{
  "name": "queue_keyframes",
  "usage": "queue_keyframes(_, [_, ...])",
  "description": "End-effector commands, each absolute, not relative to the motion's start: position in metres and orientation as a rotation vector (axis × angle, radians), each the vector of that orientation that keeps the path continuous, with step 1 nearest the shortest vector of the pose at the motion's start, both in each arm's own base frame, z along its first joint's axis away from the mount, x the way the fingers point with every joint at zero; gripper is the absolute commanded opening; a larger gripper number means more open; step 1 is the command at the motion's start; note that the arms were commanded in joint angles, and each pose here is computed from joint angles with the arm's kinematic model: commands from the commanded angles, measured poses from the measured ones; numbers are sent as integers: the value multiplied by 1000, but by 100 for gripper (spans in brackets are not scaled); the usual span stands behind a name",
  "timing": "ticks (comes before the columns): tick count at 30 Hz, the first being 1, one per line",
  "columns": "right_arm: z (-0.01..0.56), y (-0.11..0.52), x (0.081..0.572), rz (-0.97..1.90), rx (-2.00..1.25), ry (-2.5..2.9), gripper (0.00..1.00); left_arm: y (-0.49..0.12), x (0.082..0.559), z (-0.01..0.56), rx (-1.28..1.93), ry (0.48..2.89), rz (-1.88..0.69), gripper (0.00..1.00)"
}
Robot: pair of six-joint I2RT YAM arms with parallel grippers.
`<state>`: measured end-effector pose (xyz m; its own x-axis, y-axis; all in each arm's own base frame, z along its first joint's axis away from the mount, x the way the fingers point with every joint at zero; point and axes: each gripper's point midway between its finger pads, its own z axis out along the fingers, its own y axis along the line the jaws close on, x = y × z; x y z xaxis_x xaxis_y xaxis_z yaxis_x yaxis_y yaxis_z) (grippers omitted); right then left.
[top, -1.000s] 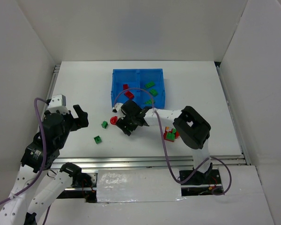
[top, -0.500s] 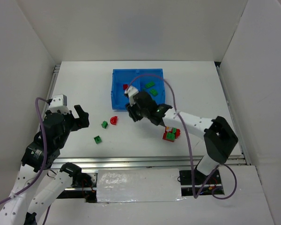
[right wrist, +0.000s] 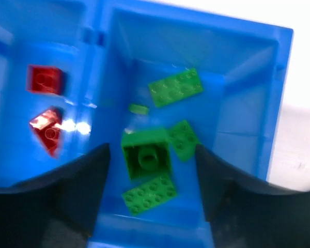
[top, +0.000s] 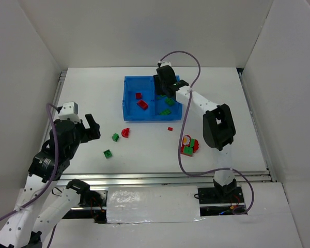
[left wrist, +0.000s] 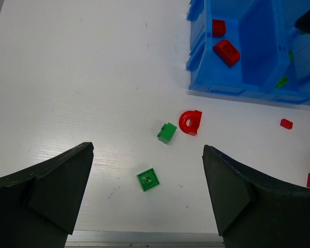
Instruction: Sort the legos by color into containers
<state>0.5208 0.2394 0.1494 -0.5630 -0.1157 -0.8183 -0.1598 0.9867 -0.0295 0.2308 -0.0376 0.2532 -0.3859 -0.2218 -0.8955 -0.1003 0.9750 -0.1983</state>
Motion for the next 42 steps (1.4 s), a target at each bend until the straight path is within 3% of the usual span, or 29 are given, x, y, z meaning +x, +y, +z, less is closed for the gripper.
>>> queue_keyframes(1, [177,230,527,49,-135,2151,80,-41,239,261,-200,1942,-144,99])
queue_keyframes(3, [181,232,523,71,-137,2145,98,-39,240,260,-208,1946,-138,99])
queue_keyframes(4, [194,229,521,88,-124,2125,100,-39,240,259,-205,1950,-140,100])
queue_keyframes(8, [222,221,504,123,-63,2086,100,-39,242,258,-207,1955,-144,100])
queue_keyframes(11, [234,195,465,112,57,2115,100,-36,242,258,-218,1952,-137,99])
queue_keyframes(12, [203,186,441,117,105,2185,100,-36,241,258,-220,1951,-137,99])
queue_keyframes(13, [222,179,422,167,148,2147,100,-36,241,259,-222,1948,-139,99])
queue_keyframes(14, [186,168,398,155,220,2215,100,-36,240,259,-219,1945,-144,99])
queue_keyframes(16, [184,155,370,196,289,2205,100,-38,240,260,-212,1943,-154,100])
queue_keyframes(19, [136,137,320,166,336,2300,99,-42,241,259,-195,1951,-174,100])
queue_keyframes(25, [123,147,272,270,272,2330,95,-47,241,258,-171,1959,-201,100])
queue_keyframes(30, [146,265,226,754,-340,2187,96,-29,241,257,-279,1954,-115,99])
queue_keyframes(34, [158,328,245,671,-359,2182,95,17,230,257,-553,1924,104,100])
queue_keyframes(35, [126,347,241,608,-357,2278,94,25,226,258,-625,1903,130,100])
queue_keyframes(37, [118,388,250,568,-364,2301,94,47,215,261,-729,1853,216,99])
queue_keyframes(39, [137,438,248,631,-414,2268,95,57,207,267,-790,1796,224,99])
queue_keyframes(41, [98,455,245,545,-482,2353,94,65,202,270,-827,1761,233,99])
queue_keyframes(42, [110,475,243,584,-505,2325,95,66,201,271,-829,1743,220,100])
